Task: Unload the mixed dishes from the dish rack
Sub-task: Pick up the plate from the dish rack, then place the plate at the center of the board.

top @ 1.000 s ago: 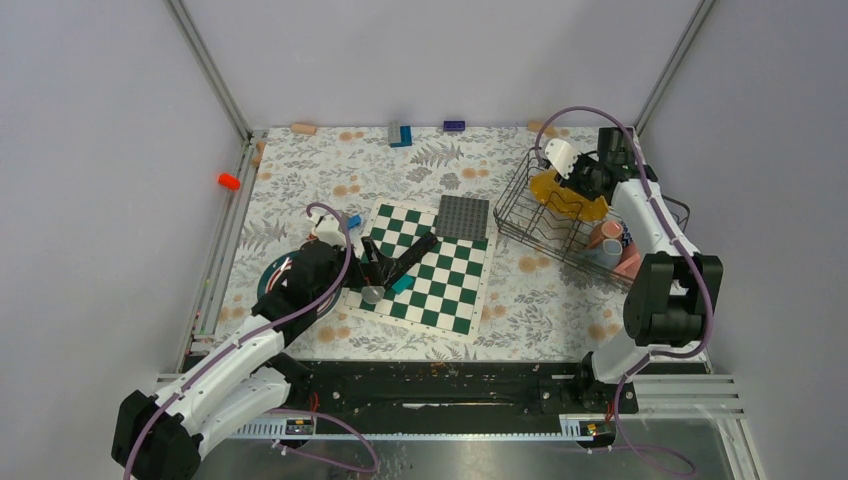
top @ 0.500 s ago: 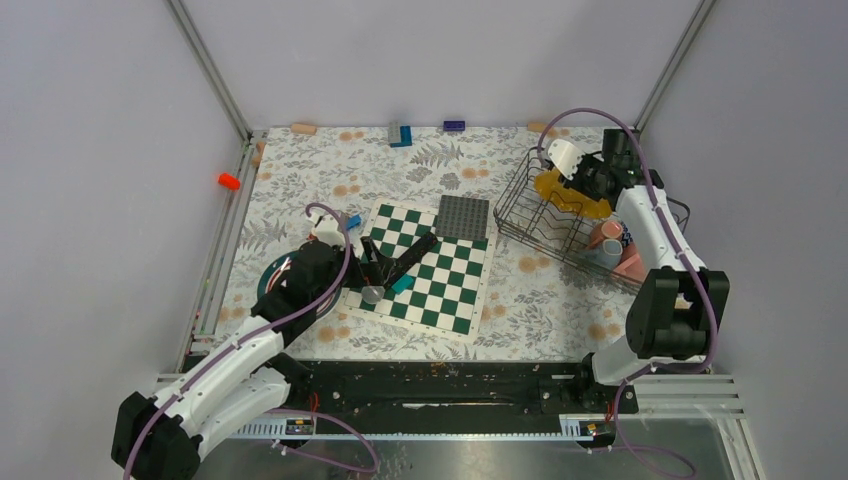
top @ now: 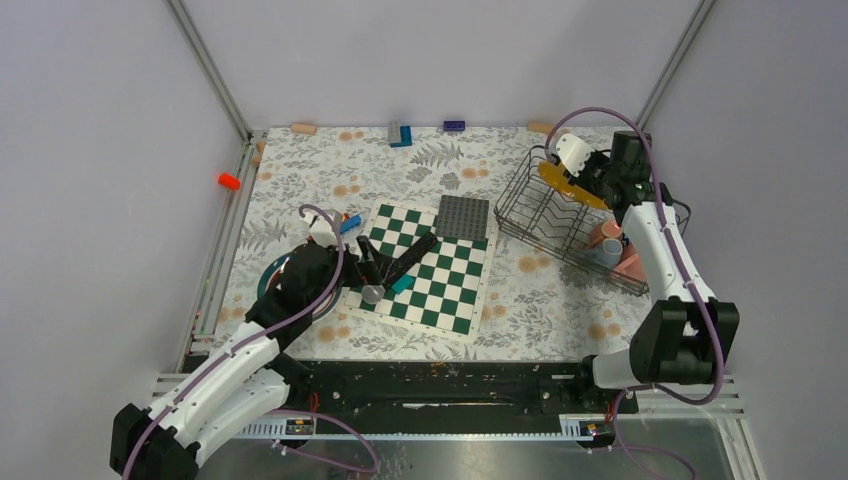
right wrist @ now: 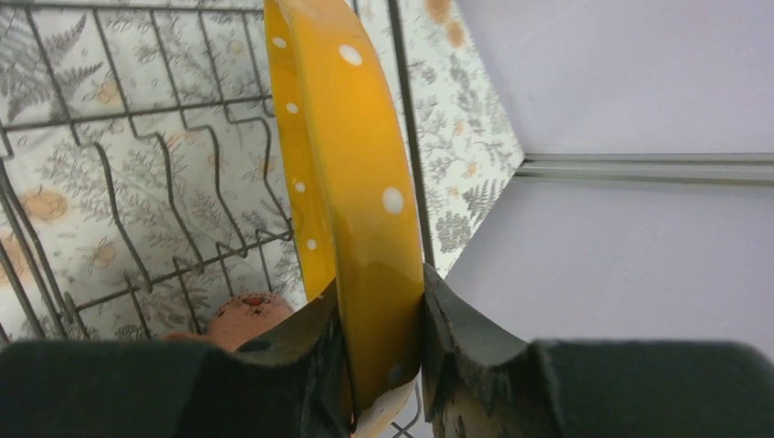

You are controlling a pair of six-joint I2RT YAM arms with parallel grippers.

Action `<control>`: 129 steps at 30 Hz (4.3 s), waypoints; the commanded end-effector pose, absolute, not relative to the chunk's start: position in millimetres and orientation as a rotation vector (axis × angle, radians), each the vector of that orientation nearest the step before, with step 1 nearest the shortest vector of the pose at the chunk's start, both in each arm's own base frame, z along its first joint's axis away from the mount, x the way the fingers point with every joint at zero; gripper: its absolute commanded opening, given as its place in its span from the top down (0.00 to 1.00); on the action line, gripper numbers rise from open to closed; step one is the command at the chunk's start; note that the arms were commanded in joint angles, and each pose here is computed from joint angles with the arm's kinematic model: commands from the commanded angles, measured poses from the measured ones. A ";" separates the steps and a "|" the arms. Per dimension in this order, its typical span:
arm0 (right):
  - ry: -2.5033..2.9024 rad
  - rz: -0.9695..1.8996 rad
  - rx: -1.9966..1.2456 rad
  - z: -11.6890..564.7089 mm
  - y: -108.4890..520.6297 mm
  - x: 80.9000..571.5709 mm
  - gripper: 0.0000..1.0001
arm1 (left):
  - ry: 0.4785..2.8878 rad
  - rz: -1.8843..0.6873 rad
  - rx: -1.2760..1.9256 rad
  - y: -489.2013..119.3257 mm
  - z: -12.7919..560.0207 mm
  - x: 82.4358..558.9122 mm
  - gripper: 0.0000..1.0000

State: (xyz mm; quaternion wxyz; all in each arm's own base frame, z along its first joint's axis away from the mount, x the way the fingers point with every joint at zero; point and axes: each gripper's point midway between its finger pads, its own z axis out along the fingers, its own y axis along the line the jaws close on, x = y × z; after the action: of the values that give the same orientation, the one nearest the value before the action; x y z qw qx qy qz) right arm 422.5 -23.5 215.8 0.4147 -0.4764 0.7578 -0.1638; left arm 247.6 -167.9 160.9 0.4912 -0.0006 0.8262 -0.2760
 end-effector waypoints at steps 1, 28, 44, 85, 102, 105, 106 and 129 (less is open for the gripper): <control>1.518 -0.625 -0.948 341.0 -26.0 439.4 1.00 | 1.948 -0.690 -0.013 -167.1 171.4 248.8 0.01; 1.406 0.842 0.159 451.0 82.7 349.5 1.00 | 1.872 -0.806 -0.236 -157.3 204.1 238.4 0.01; 1.664 1.388 0.394 290.3 176.8 290.5 1.00 | 1.807 -1.355 -0.117 -233.9 228.6 225.5 0.01; 1.775 1.573 0.236 255.3 223.3 257.4 1.00 | 1.863 -1.565 -0.095 -276.5 215.2 229.4 0.16; 1.800 1.732 0.108 261.8 257.7 241.2 1.00 | 1.915 -1.446 -0.165 -267.9 201.0 240.6 0.72; 1.804 1.717 0.130 258.8 256.6 244.0 1.00 | 1.920 -1.464 -0.183 -268.2 201.2 239.1 0.99; 1.806 1.710 0.143 257.1 256.0 245.6 0.95 | 1.917 -1.473 -0.189 -268.2 202.2 238.4 1.00; 1.902 1.208 0.367 216.8 206.1 274.4 0.00 | 1.610 -1.179 -0.804 -148.6 191.4 237.1 1.00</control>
State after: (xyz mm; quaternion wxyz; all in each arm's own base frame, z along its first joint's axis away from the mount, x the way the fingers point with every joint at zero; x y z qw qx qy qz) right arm 262.7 220.8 205.3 0.3651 0.1369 0.7616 0.5176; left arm 217.4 -185.6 133.0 0.3819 -0.2508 0.7574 -0.4664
